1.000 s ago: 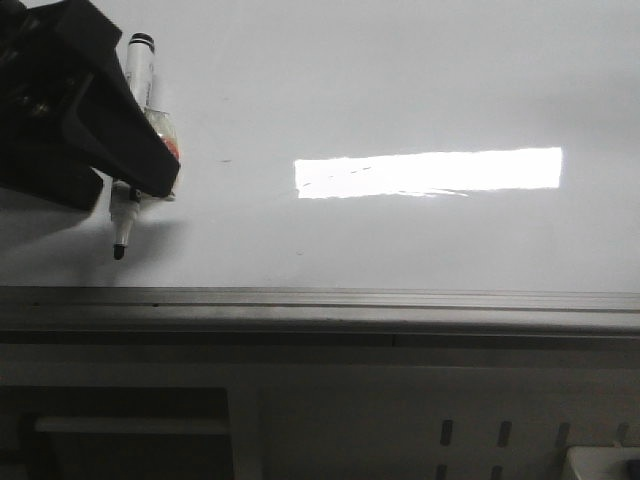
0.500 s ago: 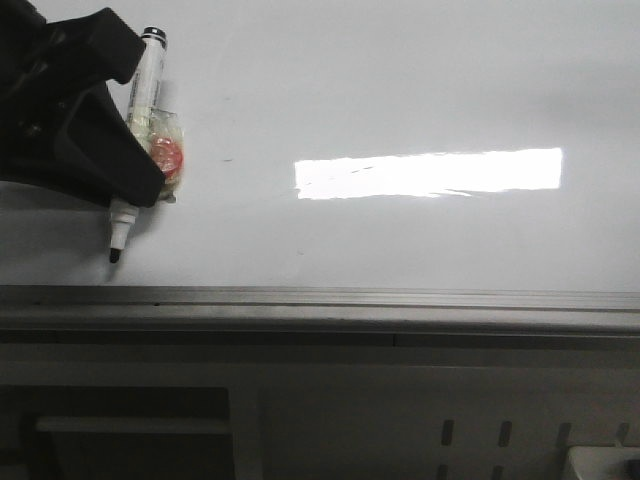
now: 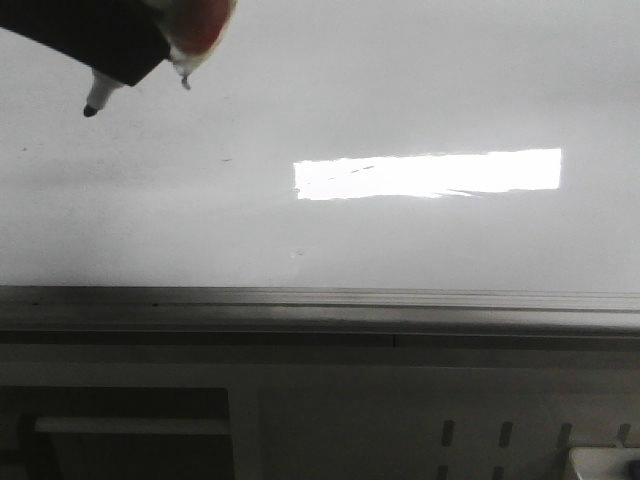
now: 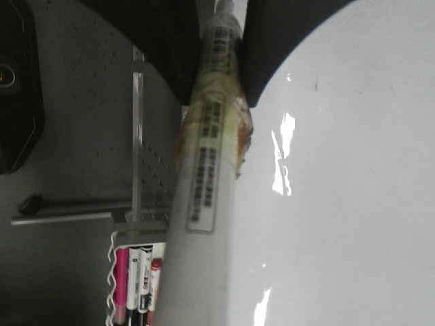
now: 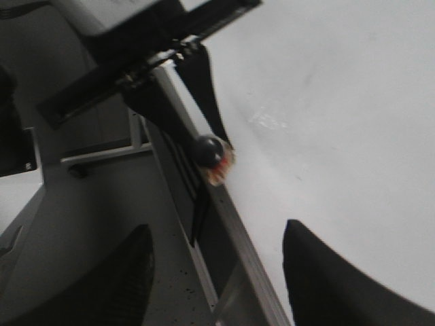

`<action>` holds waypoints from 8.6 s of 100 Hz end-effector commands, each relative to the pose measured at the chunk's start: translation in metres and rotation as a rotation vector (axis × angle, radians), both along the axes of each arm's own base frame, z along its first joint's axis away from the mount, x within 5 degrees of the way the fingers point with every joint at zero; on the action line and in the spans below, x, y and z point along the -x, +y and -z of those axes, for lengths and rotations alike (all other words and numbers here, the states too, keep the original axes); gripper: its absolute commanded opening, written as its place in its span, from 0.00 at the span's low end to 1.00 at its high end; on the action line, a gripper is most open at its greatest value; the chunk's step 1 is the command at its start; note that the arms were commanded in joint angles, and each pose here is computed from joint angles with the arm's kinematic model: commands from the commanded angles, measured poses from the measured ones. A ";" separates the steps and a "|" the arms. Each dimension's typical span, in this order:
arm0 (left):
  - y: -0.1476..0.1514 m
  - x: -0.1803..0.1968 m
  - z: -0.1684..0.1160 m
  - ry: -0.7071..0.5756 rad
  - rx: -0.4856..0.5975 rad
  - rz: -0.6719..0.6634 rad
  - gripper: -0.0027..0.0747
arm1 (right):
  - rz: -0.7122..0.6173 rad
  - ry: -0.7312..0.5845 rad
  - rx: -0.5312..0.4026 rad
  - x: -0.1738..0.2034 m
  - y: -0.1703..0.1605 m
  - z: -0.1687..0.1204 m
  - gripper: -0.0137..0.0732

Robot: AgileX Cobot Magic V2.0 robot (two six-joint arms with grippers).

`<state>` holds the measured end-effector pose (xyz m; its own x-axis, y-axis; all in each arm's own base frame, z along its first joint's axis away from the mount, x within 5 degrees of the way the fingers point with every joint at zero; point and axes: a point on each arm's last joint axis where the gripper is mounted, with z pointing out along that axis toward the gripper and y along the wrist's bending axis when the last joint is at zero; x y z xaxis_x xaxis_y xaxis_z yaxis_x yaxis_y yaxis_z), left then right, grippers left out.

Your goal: Write number 3 on whiteboard

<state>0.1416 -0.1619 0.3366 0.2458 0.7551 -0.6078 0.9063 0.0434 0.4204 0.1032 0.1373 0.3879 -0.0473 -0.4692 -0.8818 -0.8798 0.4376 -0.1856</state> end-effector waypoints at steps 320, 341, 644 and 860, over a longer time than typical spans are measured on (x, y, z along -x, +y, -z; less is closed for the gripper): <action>0.124 0.089 -0.013 -0.135 0.755 -0.711 0.01 | 0.262 -0.193 0.137 -0.115 0.023 0.032 0.10; 0.124 0.089 -0.013 -0.135 0.755 -0.711 0.01 | 0.333 -0.146 0.180 -0.125 0.004 0.036 0.10; 0.044 0.047 -0.056 0.260 0.441 -0.099 0.47 | -0.285 -0.272 0.075 -0.004 0.068 -0.060 0.09; 0.006 -0.031 0.075 0.417 0.740 -0.987 0.01 | 0.165 -0.155 -0.149 -0.012 -0.023 -0.055 0.09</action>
<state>0.1735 -0.1476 0.2529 -0.5444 -0.0200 -0.8386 0.4128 0.8639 -0.2886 0.1150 0.1169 0.4305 -0.0261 -0.4092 -0.9121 -0.7930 0.5640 -0.2304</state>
